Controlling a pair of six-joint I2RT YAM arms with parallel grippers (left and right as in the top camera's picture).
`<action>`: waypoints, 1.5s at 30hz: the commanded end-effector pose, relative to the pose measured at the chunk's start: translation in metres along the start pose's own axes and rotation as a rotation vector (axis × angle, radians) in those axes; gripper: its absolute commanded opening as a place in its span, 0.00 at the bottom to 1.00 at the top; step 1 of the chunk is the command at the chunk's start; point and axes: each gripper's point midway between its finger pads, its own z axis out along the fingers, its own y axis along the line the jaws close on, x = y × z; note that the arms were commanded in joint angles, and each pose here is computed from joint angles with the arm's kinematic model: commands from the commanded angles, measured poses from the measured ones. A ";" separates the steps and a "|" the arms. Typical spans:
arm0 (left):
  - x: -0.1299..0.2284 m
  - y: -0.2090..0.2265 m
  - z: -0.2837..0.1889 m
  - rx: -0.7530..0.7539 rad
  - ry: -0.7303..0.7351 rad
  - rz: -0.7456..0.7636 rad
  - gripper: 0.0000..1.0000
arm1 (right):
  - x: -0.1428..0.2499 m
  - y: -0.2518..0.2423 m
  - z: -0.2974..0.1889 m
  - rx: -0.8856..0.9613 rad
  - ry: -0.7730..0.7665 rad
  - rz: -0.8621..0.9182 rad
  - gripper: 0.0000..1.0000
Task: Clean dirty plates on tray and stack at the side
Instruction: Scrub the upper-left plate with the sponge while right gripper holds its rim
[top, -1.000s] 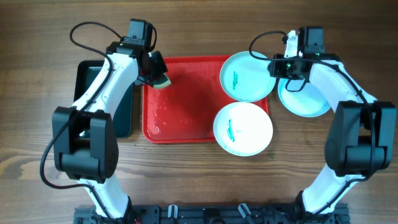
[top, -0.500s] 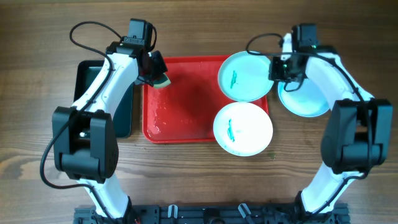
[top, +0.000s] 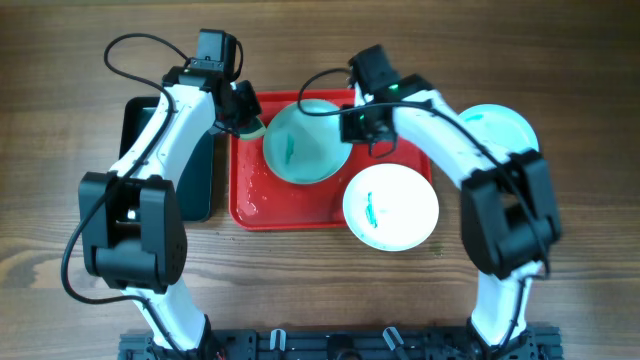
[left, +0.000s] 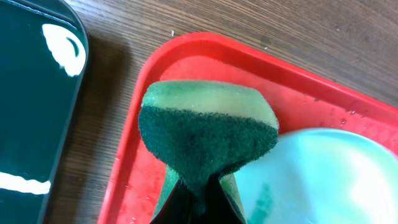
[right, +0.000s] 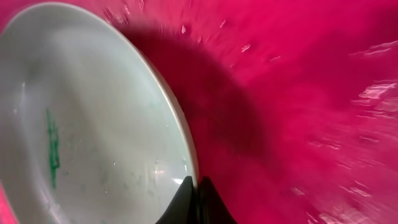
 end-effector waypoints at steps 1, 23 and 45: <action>0.010 -0.022 -0.014 0.114 0.033 0.237 0.04 | 0.012 0.008 0.034 -0.023 0.060 -0.041 0.05; 0.057 0.001 0.046 -0.213 0.000 0.201 0.04 | 0.014 0.016 0.059 -0.173 0.102 -0.108 0.04; 0.067 0.066 0.050 -0.497 0.002 -0.079 0.04 | 0.016 0.016 0.059 -0.178 0.107 -0.106 0.04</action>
